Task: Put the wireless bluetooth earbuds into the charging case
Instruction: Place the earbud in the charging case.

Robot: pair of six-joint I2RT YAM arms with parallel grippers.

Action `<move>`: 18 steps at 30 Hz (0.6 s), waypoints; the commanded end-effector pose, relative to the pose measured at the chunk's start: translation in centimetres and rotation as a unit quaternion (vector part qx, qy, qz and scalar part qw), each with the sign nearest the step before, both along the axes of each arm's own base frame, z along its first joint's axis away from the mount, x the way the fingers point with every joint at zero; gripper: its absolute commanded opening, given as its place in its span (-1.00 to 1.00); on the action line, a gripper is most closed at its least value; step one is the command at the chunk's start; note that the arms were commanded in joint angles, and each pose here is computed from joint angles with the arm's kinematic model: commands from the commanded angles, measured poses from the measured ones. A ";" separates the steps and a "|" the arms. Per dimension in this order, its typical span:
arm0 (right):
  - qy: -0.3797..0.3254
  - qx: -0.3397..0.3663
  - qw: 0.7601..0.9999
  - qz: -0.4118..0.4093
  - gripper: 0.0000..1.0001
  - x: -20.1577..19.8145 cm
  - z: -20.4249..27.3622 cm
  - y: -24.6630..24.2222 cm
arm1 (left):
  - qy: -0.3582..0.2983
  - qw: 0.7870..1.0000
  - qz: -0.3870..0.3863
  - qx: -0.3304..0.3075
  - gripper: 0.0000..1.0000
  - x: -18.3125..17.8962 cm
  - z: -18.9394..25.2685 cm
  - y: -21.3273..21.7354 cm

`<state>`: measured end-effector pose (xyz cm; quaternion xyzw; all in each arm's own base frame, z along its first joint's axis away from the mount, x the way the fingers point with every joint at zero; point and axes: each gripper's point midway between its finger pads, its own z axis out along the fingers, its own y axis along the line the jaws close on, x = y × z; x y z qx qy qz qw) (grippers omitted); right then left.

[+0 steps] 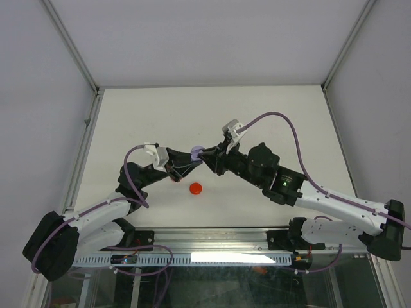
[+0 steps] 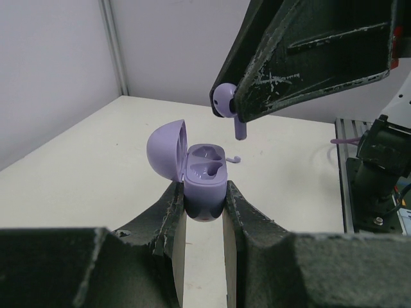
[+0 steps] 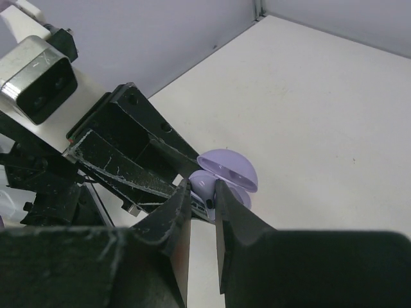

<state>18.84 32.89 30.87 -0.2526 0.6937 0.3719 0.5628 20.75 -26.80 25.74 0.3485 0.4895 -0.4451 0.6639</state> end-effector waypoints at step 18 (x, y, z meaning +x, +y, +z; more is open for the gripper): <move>-0.050 0.074 0.996 0.012 -0.71 -0.7 2.9 1.2 | -0.072 0.996 -0.031 -0.032 -0.83 -1.8 3.8 -0.8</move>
